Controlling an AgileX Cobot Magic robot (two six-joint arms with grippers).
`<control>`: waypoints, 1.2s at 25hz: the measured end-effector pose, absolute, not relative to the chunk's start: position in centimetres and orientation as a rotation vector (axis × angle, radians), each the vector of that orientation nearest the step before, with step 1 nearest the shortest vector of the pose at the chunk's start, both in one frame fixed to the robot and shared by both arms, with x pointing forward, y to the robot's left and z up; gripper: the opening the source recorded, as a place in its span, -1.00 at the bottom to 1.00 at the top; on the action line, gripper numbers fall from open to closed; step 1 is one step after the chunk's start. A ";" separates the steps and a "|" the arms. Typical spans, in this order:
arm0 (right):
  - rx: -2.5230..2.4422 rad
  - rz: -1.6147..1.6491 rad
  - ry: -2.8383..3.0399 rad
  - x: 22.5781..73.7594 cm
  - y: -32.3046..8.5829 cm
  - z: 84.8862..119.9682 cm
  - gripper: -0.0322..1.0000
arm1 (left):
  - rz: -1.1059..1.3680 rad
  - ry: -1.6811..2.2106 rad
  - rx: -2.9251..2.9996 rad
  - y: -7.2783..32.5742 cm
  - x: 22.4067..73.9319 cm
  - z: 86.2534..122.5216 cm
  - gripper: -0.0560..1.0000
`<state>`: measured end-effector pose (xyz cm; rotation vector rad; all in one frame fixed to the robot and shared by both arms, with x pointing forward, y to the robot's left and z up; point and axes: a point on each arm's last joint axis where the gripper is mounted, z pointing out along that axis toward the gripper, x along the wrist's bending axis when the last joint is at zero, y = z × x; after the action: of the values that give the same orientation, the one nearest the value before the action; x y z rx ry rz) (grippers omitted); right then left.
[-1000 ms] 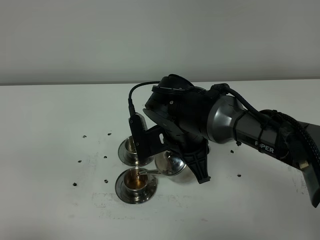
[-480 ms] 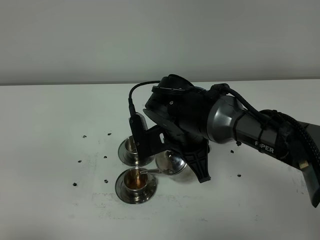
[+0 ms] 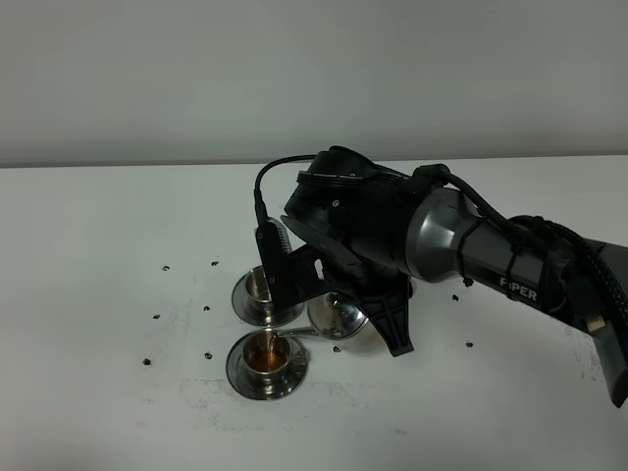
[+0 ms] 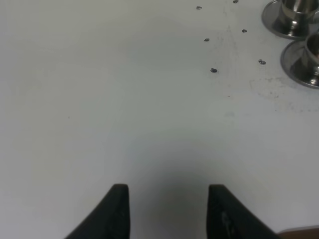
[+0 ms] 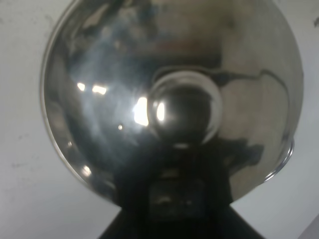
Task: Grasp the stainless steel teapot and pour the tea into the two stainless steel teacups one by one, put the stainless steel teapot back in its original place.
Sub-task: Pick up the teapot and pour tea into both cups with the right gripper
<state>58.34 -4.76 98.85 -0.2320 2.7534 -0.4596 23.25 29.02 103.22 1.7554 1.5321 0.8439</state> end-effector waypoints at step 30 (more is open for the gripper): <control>-0.202 -0.493 2.754 57.5 -4.8 98.2 -0.58 | 0.844 1.532 1.756 29.0 23.3 103.2 -0.17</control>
<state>57.51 -4.84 98.15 -0.2021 2.7542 -0.4931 23.25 29.02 103.22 1.7555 1.5323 0.8443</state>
